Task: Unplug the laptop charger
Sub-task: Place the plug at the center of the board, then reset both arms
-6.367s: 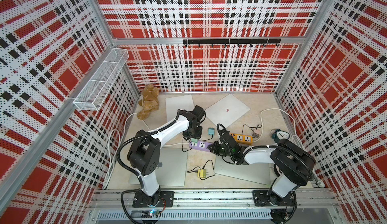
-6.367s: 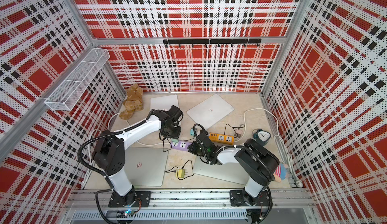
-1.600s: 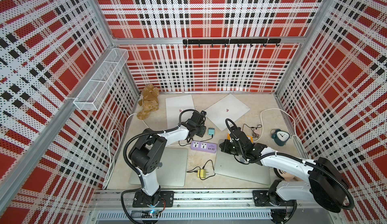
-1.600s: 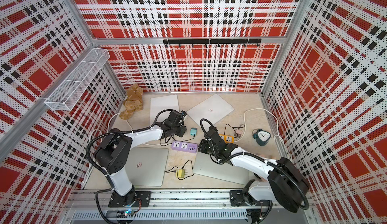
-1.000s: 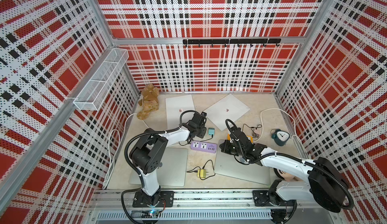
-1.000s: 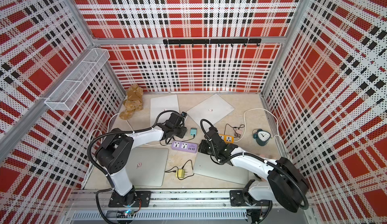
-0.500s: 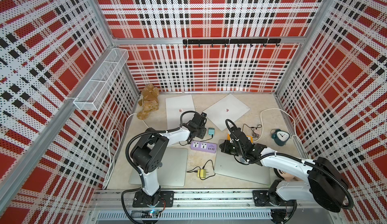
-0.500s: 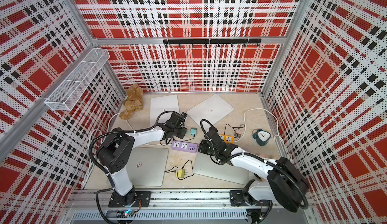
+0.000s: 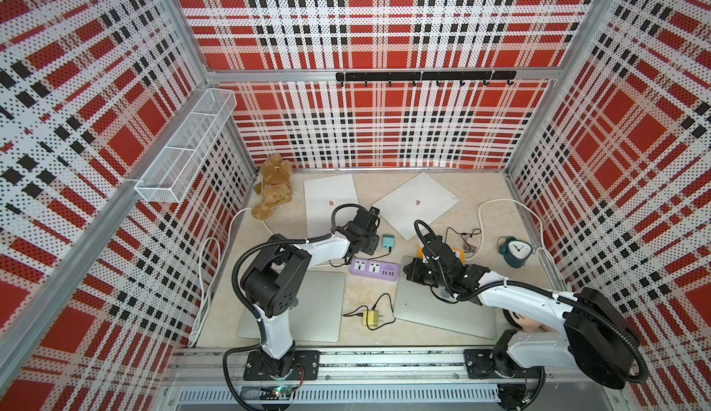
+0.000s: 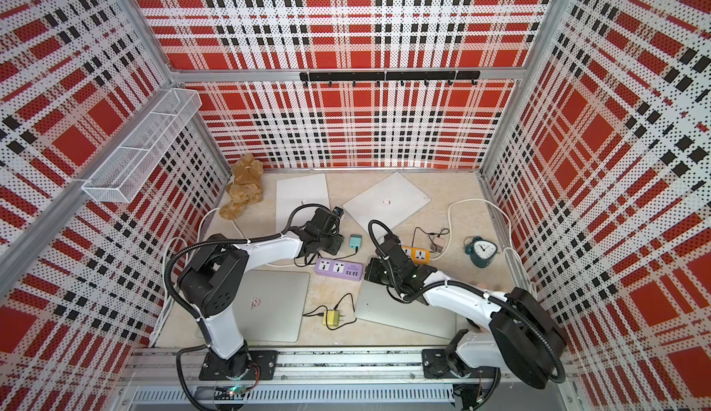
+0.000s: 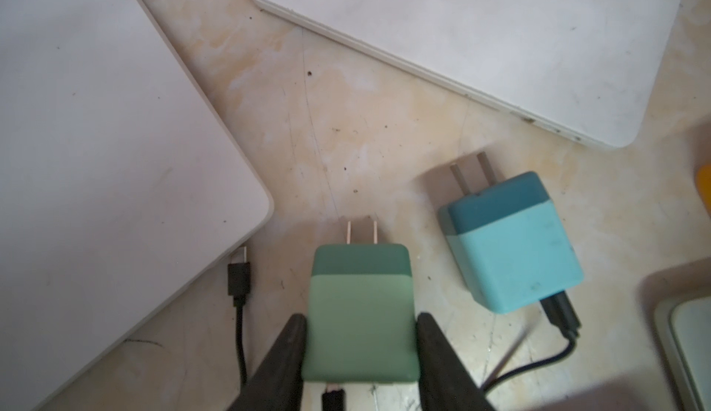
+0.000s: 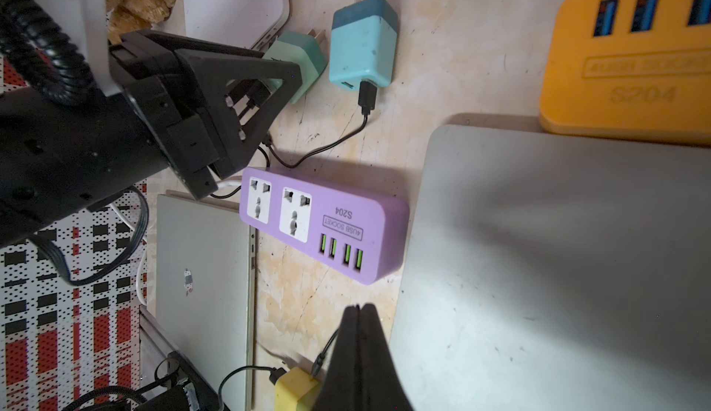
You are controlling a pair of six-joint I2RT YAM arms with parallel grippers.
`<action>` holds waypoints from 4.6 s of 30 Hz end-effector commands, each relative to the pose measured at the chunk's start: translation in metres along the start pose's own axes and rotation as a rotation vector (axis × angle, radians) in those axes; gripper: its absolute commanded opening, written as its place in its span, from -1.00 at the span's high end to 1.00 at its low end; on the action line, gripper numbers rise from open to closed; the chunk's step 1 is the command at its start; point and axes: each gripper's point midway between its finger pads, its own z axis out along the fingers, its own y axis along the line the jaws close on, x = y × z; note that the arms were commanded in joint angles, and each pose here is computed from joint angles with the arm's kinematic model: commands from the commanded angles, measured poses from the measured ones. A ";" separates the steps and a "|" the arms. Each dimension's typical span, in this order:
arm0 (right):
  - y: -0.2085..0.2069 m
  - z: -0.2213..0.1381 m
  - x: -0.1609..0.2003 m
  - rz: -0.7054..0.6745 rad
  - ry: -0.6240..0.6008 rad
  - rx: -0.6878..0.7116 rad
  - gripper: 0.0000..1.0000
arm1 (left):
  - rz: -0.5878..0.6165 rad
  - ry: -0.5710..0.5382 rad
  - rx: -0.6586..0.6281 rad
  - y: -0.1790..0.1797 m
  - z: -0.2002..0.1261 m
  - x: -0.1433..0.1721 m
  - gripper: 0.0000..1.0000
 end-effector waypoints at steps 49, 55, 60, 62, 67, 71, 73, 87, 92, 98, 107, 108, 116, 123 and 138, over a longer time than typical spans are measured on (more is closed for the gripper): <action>0.000 0.003 -0.003 0.003 -0.002 -0.001 1.00 | -0.019 -0.037 0.006 -0.001 -0.032 -0.021 -0.53; 0.001 0.004 -0.003 0.001 -0.002 -0.001 1.00 | -0.037 -0.077 0.013 -0.001 -0.046 -0.035 -0.41; 0.002 0.004 -0.004 -0.002 -0.001 -0.003 1.00 | -0.049 -0.086 0.021 0.000 -0.050 -0.038 0.02; 0.002 0.004 -0.003 -0.002 0.000 -0.004 1.00 | -0.052 -0.077 0.028 0.000 -0.048 -0.036 0.20; -0.001 0.004 -0.002 0.001 -0.001 0.002 1.00 | -0.069 -0.032 0.041 0.001 -0.034 -0.024 0.62; -0.002 0.003 -0.002 0.001 -0.004 0.006 1.00 | -0.069 -0.012 0.039 0.000 -0.026 -0.018 0.79; -0.002 0.004 -0.002 0.001 -0.003 0.006 1.00 | -0.070 -0.006 0.034 0.002 -0.022 -0.016 0.81; -0.006 0.008 0.001 0.003 0.008 0.014 1.00 | -0.107 0.100 0.017 0.010 0.007 0.019 0.83; -0.006 0.008 0.000 0.003 0.005 0.015 1.00 | -0.109 0.072 0.026 0.009 0.004 0.012 0.82; -0.007 0.007 0.001 0.004 0.007 0.016 1.00 | -0.130 0.101 0.060 0.011 0.017 0.019 0.83; -0.009 0.003 -0.001 0.003 -0.003 0.025 1.00 | -0.132 0.131 0.079 0.007 0.027 0.025 0.83; -0.010 0.002 -0.001 0.005 -0.005 0.027 1.00 | -0.131 0.121 0.080 0.006 0.025 0.023 0.83; -0.008 0.003 -0.003 0.007 -0.011 0.022 1.00 | -0.141 0.003 0.080 0.008 -0.015 -0.013 0.69; -0.007 0.001 -0.006 -0.006 -0.019 0.029 1.00 | -0.154 -0.064 0.066 0.015 -0.045 -0.032 0.68; -0.019 -0.050 -0.063 -0.083 -0.206 0.081 -0.37 | -0.457 -0.668 0.033 0.117 -0.197 -0.073 -0.96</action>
